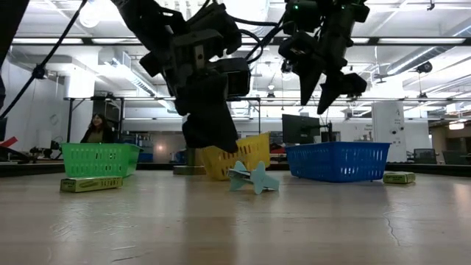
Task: Pick and place Stapler, Stapler remover, tape
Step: Put the light blue staple remover into the blue basket
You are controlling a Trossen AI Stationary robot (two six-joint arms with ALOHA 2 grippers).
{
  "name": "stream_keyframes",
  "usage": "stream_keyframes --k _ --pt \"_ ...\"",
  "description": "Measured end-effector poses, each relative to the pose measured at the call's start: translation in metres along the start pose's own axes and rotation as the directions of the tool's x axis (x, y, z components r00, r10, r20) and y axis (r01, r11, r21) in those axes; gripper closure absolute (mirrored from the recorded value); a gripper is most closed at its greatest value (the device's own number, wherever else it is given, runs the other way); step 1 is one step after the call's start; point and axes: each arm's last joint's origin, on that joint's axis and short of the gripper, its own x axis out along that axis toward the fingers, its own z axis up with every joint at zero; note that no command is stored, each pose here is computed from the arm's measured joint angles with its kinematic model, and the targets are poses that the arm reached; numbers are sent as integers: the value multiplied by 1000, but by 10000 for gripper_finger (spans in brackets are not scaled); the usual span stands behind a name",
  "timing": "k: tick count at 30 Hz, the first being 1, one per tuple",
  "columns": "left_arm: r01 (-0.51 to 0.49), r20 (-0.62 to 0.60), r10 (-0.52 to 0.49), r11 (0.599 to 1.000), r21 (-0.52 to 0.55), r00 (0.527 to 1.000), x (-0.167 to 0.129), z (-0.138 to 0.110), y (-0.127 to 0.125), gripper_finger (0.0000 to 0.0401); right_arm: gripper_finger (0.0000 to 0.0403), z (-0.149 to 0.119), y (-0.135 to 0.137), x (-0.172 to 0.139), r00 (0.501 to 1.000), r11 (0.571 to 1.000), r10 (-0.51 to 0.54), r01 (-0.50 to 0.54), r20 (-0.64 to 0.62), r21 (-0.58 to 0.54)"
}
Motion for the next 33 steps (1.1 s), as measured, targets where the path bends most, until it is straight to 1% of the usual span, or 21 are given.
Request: stream_keyframes --k 4,9,12,15,18,20,23,25,29,33 --pt "-3 6 3 1000 10 1000 1 2 -1 293 209 1 1 -1 1000 1000 3 -3 5 1" --pt "-21 11 20 998 56 1000 2 2 -2 293 207 1 1 -2 1000 1000 5 -5 7 2" --pt "15 -2 -15 996 87 1000 1 1 -4 293 209 1 1 -2 1000 1000 5 -5 7 4" --pt "35 -8 -35 997 72 999 -9 2 -12 293 211 1 1 -2 1000 1000 7 -7 6 7" --pt "1 44 -6 995 101 999 -24 6 -22 293 211 1 1 -2 1000 1000 7 -7 6 7" --pt "-58 95 44 988 143 994 -33 8 -29 293 211 1 1 -2 1000 1000 7 -7 7 7" --pt "-160 183 119 959 234 976 -44 9 -46 293 214 1 1 -2 1000 1000 7 -7 9 -5" --pt "-183 197 133 949 258 971 -44 7 -53 293 216 2 1 -2 1000 1000 -1 1 18 -15" --pt "-175 153 142 958 228 978 -32 -1 -58 293 220 2 1 -2 999 999 -25 26 46 -26" --pt "-239 151 210 948 211 966 -20 -6 -56 293 223 3 0 -2 997 999 -40 43 67 -33"
